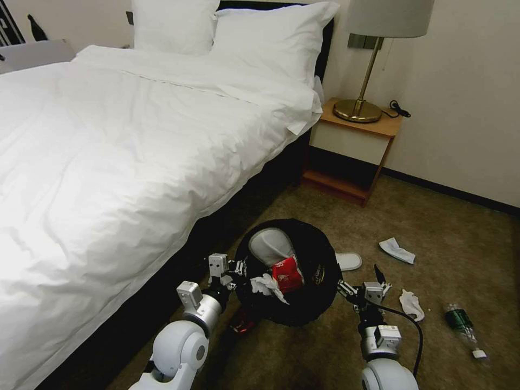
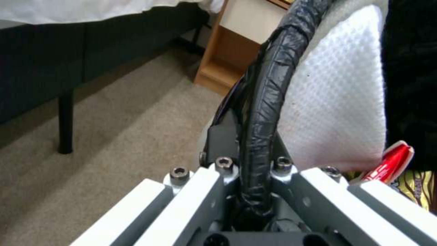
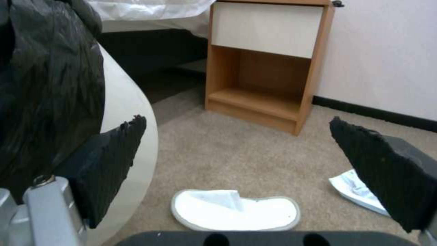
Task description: Pick up the trash bin, then pick up the garbage on the floor and place it into the trash bin.
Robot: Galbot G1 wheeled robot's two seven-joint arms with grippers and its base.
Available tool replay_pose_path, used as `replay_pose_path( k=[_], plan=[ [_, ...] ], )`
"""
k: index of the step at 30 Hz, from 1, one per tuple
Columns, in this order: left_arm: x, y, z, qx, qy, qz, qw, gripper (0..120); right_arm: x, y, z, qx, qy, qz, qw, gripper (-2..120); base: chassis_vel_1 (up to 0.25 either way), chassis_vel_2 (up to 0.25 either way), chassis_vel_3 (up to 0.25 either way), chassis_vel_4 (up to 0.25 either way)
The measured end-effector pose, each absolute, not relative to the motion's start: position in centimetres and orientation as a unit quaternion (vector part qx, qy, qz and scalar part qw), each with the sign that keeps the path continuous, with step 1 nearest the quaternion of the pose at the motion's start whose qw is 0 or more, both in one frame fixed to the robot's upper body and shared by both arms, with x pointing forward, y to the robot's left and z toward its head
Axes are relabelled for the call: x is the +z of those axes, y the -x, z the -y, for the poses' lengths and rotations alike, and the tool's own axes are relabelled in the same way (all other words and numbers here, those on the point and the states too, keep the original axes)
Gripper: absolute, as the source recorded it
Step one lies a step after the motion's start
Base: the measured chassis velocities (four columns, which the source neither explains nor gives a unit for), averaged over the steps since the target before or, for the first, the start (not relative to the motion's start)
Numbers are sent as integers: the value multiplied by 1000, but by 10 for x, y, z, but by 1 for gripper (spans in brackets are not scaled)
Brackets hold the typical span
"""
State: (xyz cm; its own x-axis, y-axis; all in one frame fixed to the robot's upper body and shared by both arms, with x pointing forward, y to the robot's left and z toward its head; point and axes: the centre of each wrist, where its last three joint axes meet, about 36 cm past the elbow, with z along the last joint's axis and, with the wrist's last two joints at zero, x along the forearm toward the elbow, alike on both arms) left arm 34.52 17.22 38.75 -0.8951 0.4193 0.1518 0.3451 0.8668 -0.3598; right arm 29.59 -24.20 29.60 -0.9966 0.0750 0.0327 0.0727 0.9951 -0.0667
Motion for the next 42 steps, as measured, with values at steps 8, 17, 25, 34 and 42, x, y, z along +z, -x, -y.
replay_pose_path(
  k=[8,17,25,34,42],
  plan=[
    [389,-345,-172,168,200,959,111,0,296,-295,243,34,37,999,16,100,0,0,0,0],
    [388,-344,-170,170,199,959,109,0,296,-293,242,35,36,999,14,100,4,4,5,6],
    [389,-345,-170,170,198,960,106,0,297,-294,242,37,31,999,12,100,11,9,9,14],
    [389,-343,-171,170,201,959,106,0,296,-291,241,40,24,999,15,100,0,0,0,0],
    [387,-343,-172,169,198,960,102,0,295,-291,242,44,19,999,17,100,0,0,0,0]
  ],
)
